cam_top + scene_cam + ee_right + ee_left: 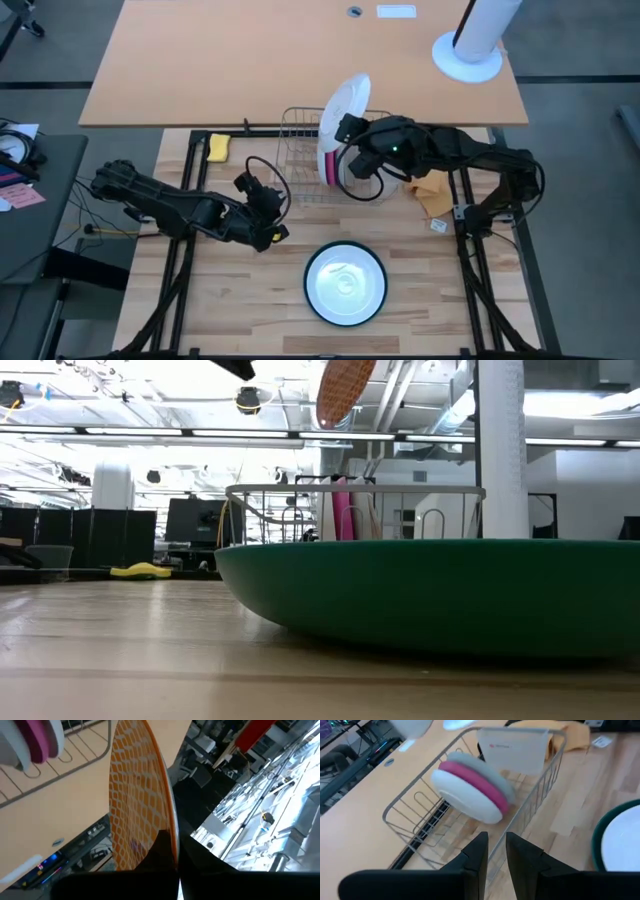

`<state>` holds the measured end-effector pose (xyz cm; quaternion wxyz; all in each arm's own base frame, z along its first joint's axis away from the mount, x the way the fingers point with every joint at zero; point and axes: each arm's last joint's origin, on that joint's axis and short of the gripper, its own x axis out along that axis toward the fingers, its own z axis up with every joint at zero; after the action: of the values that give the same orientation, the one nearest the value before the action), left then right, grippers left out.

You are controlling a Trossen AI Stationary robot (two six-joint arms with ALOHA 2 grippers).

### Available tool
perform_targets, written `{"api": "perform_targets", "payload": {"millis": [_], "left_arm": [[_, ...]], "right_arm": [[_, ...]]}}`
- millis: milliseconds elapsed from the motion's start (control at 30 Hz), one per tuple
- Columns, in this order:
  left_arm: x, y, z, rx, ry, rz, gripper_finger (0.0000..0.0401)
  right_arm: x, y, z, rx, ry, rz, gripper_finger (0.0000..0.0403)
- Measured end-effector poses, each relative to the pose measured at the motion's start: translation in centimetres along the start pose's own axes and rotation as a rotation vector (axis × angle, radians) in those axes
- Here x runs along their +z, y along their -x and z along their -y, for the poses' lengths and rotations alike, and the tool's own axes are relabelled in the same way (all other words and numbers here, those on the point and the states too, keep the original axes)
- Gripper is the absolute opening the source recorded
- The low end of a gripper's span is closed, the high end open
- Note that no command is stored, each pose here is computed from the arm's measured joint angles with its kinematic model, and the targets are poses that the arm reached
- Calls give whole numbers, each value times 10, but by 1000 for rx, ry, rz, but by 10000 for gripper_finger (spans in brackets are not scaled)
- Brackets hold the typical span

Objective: Sort dishes
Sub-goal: Put the orange plate into the dish rack

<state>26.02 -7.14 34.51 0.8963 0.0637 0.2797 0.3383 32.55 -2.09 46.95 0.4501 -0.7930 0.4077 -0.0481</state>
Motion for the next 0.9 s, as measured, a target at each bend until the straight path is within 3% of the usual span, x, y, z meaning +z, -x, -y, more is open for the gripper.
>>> {"api": "perform_targets", "payload": {"millis": [633,900], "left_arm": [[-9,-8,-11,19,4,-116,62],[-13,-13,-14,53,5,-138,62]], "right_arm": [[0,1,-12,92,21,25,0],[9,-14,-13,100,44,95,0]]}}
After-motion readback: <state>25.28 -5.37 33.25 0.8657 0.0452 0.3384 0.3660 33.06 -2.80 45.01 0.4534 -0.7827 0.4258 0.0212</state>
